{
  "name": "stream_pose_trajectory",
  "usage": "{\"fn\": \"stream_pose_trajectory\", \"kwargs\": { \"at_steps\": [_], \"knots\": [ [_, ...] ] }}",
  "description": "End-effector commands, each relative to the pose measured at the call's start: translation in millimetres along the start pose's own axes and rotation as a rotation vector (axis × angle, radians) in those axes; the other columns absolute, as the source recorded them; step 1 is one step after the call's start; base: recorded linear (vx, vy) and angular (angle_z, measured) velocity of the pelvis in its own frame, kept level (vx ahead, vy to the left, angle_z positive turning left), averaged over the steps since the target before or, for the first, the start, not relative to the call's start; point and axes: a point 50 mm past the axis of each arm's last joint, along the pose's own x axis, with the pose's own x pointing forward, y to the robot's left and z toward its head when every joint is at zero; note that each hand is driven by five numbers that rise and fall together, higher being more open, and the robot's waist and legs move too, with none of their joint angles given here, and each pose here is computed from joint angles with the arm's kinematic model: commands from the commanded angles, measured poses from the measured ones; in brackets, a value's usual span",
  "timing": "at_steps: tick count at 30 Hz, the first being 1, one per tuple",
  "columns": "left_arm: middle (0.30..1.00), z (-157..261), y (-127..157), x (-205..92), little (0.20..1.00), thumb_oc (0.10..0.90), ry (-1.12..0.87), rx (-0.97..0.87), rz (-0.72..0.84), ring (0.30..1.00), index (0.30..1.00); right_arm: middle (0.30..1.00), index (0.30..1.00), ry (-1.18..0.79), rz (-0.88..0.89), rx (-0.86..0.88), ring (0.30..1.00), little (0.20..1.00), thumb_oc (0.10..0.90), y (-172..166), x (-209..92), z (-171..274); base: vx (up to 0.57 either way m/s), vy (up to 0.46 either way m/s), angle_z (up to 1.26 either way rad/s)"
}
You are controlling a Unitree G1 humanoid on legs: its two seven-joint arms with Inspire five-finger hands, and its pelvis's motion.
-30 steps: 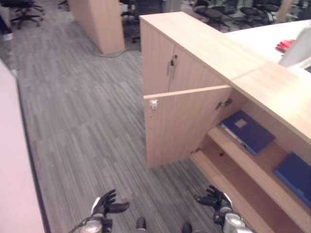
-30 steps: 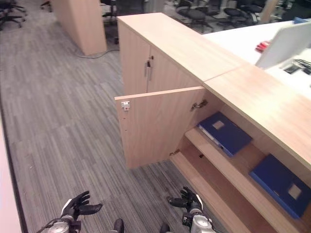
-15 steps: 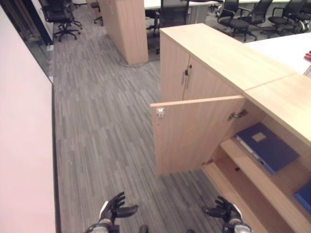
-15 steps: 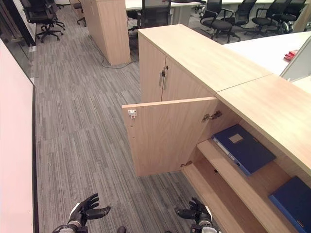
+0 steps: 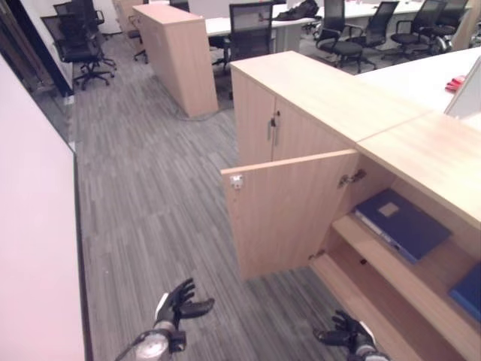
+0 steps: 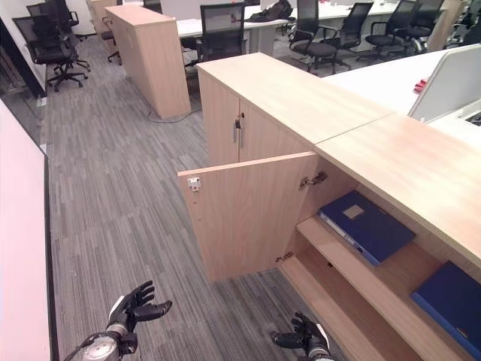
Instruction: Put the empty folder in the office cabinet
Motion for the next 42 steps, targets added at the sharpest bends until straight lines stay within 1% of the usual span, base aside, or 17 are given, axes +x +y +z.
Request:
{"fn": "stream_pose_trajectory", "kwargs": {
  "at_steps": [1,2,3,6,7,8,10,11,12,17,24,29,31,32,33,38,42],
  "knots": [
    [0.900,105,30,27,0.900,0.800,-0.325,-0.015,0.117,0.900,0.900,0.900,0.900,-0.203,0.042,-0.066,0.900,0.900,0.800,-2,5,48,0.02,0.003,-0.24],
    [0.900,105,30,27,0.900,0.800,-0.325,-0.015,0.117,0.900,0.900,0.900,0.900,-0.203,0.042,-0.066,0.900,0.900,0.800,-2,5,48,0.07,0.022,-0.34],
    [0.900,141,47,31,0.900,0.800,-0.392,0.014,0.164,0.900,0.900,0.900,0.900,-0.192,0.058,-0.078,0.900,0.900,0.800,-2,3,42,0.05,0.020,-0.28],
    [0.900,161,56,32,0.900,0.800,-0.426,0.039,0.190,0.900,0.900,0.900,0.900,-0.187,0.074,-0.087,0.900,0.900,0.800,-1,1,39,0.03,0.009,-0.19],
    [0.900,162,56,32,0.900,0.800,-0.427,0.039,0.190,0.900,0.900,0.900,0.900,-0.188,0.075,-0.086,0.900,0.900,0.800,-1,1,39,0.03,0.019,-0.29],
    [0.900,184,64,32,0.900,0.800,-0.465,0.057,0.217,0.900,0.900,0.900,0.900,-0.178,0.083,-0.089,0.900,0.900,0.800,-1,0,36,0.03,0.021,-0.21],
    [0.900,198,71,31,0.900,0.800,-0.482,0.065,0.241,0.900,0.900,0.900,0.900,-0.173,0.094,-0.090,0.900,0.900,0.800,0,0,34,0.03,0.019,-0.13],
    [0.900,198,71,31,0.900,0.800,-0.482,0.066,0.241,0.900,0.900,0.900,0.900,-0.173,0.094,-0.089,0.900,0.900,0.800,0,0,34,0.05,0.045,-0.22],
    [0.900,218,78,29,0.900,0.800,-0.518,0.054,0.267,0.900,0.900,0.900,0.900,-0.163,0.100,-0.080,0.900,0.900,0.800,0,-1,31,0.05,0.051,-0.28],
    [0.900,244,85,24,0.900,0.800,-0.571,0.049,0.285,0.900,0.900,0.900,0.900,-0.155,0.111,-0.071,0.900,0.900,0.800,0,-3,27,0.04,0.052,-0.21],
    [0.900,270,85,17,0.900,0.800,-0.639,0.086,0.280,0.900,0.900,0.900,0.900,-0.128,0.112,-0.080,0.900,0.900,0.800,-2,-5,18,0.02,0.040,-0.16],
    [0.900,278,74,19,0.900,0.800,-0.656,0.107,0.252,0.900,0.900,0.900,0.900,-0.115,0.114,-0.078,0.900,0.900,0.800,-1,-7,13,-0.01,0.028,-0.17],
    [0.900,279,66,21,0.900,0.800,-0.660,0.116,0.227,0.900,0.900,0.900,0.900,-0.102,0.112,-0.081,0.900,0.900,0.800,-1,-8,10,-0.01,0.021,-0.05],
    [0.900,278,57,24,0.900,0.800,-0.663,0.117,0.197,0.900,0.900,0.900,0.900,-0.096,0.117,-0.086,0.900,0.900,0.800,1,-8,8,-0.01,0.013,-0.10],
    [0.900,278,57,24,0.900,0.800,-0.663,0.118,0.197,0.900,0.900,0.900,0.900,-0.095,0.117,-0.086,0.900,0.900,0.800,1,-8,8,-0.01,0.010,-0.11],
    [0.900,267,19,31,0.900,0.800,-0.666,0.144,0.069,0.900,0.900,0.900,0.900,-0.099,0.131,-0.095,0.900,0.900,0.800,6,-8,8,-0.02,0.002,-0.05],
    [0.900,239,-20,35,0.900,0.800,-0.650,0.147,-0.077,0.900,0.900,0.900,0.900,-0.116,0.127,-0.094,0.900,0.900,0.800,8,-7,13,-0.03,-0.002,0.06]
  ]
}}
